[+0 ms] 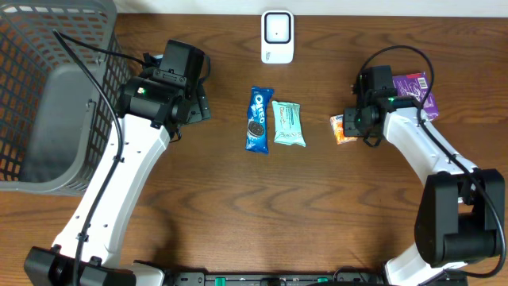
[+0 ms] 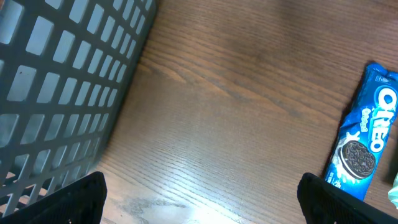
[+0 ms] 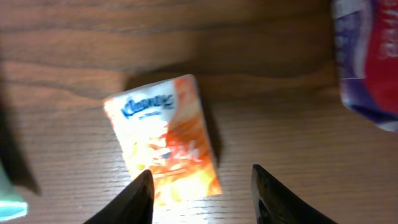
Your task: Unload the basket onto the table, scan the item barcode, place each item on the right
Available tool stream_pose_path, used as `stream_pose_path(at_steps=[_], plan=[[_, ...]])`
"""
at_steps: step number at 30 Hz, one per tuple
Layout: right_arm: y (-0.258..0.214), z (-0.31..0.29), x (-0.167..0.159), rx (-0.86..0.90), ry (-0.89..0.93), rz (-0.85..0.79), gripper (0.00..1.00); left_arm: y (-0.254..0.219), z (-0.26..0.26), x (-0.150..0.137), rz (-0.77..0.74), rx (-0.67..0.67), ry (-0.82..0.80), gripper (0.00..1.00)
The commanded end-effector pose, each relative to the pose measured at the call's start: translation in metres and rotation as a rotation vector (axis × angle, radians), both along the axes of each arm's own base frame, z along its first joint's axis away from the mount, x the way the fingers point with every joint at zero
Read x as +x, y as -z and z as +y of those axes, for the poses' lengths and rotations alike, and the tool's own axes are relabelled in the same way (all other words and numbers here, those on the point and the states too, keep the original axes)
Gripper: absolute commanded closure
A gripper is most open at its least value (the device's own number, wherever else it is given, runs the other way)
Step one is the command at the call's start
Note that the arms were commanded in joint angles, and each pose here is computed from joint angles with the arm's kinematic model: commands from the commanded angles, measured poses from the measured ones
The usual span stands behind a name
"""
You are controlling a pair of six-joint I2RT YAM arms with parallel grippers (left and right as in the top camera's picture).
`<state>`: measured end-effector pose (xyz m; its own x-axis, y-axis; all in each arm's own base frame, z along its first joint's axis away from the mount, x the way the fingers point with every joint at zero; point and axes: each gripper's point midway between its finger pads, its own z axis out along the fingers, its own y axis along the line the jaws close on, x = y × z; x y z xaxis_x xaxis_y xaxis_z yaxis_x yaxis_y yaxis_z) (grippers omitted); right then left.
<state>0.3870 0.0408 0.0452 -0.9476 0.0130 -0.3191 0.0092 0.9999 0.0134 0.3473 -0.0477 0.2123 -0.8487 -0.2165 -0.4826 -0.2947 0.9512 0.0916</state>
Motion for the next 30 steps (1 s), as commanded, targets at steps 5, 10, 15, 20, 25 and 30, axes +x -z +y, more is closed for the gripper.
stream_pose_path(at_steps=[5,10,15,20,25,30], plan=[[0.026,0.014,-0.001,0.043,-0.075,0.063,0.54,0.000,0.002,0.000,-0.001,0.003,-0.012,0.02],[0.024,0.015,0.003,0.046,-0.070,0.046,0.57,0.000,0.002,0.000,0.000,0.003,-0.012,0.02],[0.022,0.015,0.008,0.058,-0.033,0.027,0.58,0.000,0.002,0.000,0.000,0.003,-0.012,0.02],[0.022,0.010,0.009,0.025,-0.022,0.022,0.59,0.000,0.002,0.000,0.000,0.003,-0.012,0.02],[0.013,0.010,0.017,0.044,0.025,-0.009,0.57,0.000,0.002,0.000,0.000,0.003,-0.012,0.02],[-0.030,0.018,0.033,0.081,0.021,-0.064,0.58,0.000,0.002,0.000,0.000,0.003,-0.012,0.02]])
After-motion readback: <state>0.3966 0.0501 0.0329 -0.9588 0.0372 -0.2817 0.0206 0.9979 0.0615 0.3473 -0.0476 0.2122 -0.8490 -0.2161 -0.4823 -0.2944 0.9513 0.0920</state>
